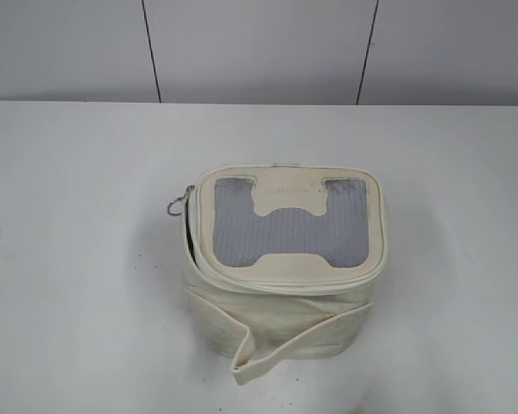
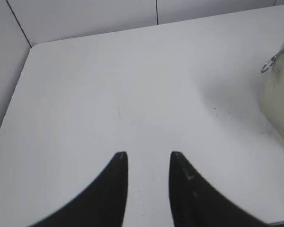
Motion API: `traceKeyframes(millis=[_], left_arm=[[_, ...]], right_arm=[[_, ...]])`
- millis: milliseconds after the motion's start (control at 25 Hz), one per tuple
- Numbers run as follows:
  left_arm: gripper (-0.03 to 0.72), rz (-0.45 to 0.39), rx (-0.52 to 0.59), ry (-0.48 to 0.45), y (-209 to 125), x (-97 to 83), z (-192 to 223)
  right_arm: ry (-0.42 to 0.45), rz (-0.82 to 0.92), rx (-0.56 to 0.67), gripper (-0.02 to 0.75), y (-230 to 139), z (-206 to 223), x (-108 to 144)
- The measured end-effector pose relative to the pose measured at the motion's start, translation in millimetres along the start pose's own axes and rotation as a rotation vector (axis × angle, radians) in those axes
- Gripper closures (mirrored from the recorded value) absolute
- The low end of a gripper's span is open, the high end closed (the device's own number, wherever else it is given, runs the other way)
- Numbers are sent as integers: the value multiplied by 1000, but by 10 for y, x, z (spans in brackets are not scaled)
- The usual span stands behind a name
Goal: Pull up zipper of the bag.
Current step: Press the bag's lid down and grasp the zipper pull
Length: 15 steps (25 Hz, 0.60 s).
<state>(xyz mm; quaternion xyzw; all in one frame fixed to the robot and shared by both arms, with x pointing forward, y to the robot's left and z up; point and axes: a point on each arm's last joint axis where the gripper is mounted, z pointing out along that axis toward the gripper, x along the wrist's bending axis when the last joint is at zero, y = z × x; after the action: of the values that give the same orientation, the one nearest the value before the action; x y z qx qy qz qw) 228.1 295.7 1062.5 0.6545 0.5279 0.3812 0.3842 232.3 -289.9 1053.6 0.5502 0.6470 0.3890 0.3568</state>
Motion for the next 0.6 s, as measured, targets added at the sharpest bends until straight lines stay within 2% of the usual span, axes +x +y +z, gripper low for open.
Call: traceKeyframes(millis=[600], left_arm=[[449, 0, 0, 0, 0, 0, 0]], right_arm=[[0, 0, 0, 185, 0, 0, 0]])
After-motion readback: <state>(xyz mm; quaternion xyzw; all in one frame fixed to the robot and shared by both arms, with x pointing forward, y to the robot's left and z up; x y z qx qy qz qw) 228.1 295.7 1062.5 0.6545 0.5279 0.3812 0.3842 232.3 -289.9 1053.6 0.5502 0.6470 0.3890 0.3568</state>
